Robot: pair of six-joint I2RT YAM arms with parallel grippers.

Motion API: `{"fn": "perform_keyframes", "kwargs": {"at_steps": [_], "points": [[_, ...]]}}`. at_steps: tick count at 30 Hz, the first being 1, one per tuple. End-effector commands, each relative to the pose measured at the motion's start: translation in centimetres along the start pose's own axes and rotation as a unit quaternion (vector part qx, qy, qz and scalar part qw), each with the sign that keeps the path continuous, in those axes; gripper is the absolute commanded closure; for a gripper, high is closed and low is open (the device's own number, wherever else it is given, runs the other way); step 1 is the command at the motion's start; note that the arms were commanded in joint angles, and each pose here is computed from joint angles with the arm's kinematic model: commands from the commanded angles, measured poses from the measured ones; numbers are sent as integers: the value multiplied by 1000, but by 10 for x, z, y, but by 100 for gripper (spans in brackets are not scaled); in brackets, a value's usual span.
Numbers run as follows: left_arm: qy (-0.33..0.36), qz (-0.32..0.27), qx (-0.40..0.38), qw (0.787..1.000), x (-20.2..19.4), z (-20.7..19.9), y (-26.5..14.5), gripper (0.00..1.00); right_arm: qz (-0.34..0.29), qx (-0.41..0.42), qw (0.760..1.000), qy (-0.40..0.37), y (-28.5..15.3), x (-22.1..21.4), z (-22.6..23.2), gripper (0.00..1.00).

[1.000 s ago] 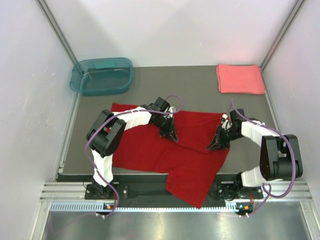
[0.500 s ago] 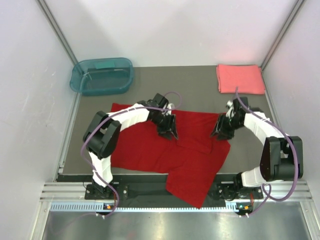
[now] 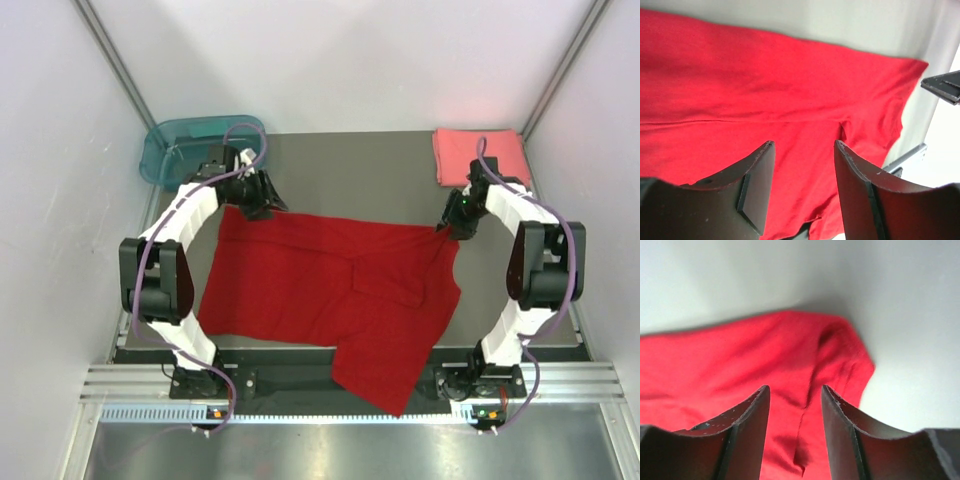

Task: Fold and stack the t-shirts
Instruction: Fold the tshirt

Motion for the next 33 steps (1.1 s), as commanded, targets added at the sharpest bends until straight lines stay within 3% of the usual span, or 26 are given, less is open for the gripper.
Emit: {"fn": "perform_keyframes", "kwargs": {"at_steps": [1, 19, 22, 23, 26, 33], "points": [[17, -25, 0, 1000, 19, 3, -7, 44, -37, -31, 999, 7, 3, 26, -4, 55], [-82, -47, 37, 995, 62, 84, 12, 42, -3, -24, 1000, 15, 50, 50, -22, 61], [-80, -48, 43, 995, 58, 86, 9, 41, -2, -28, 1000, 15, 58, 50, -25, 68], [-80, -51, 47, 994, 57, 87, 8, 41, -2, -29, 999, 15, 59, 51, -25, 77], [-85, -52, 59, 993, 52, 91, 1, 41, -10, -34, 999, 13, 65, 58, -25, 89], [-93, -86, 82, 989, 45, 97, -24, 38, -79, -52, 995, -2, 65, 99, -18, 97]]}}
Point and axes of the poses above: each gripper's point midway between its finger pads, its own y axis out along the fingers, its own z axis along the line the jaws close on, x = y × z, the point moved 8 cm from there along -y, back along the fingers, and after that the axes turned 5 degrees about -y, right-handed, at the moved point
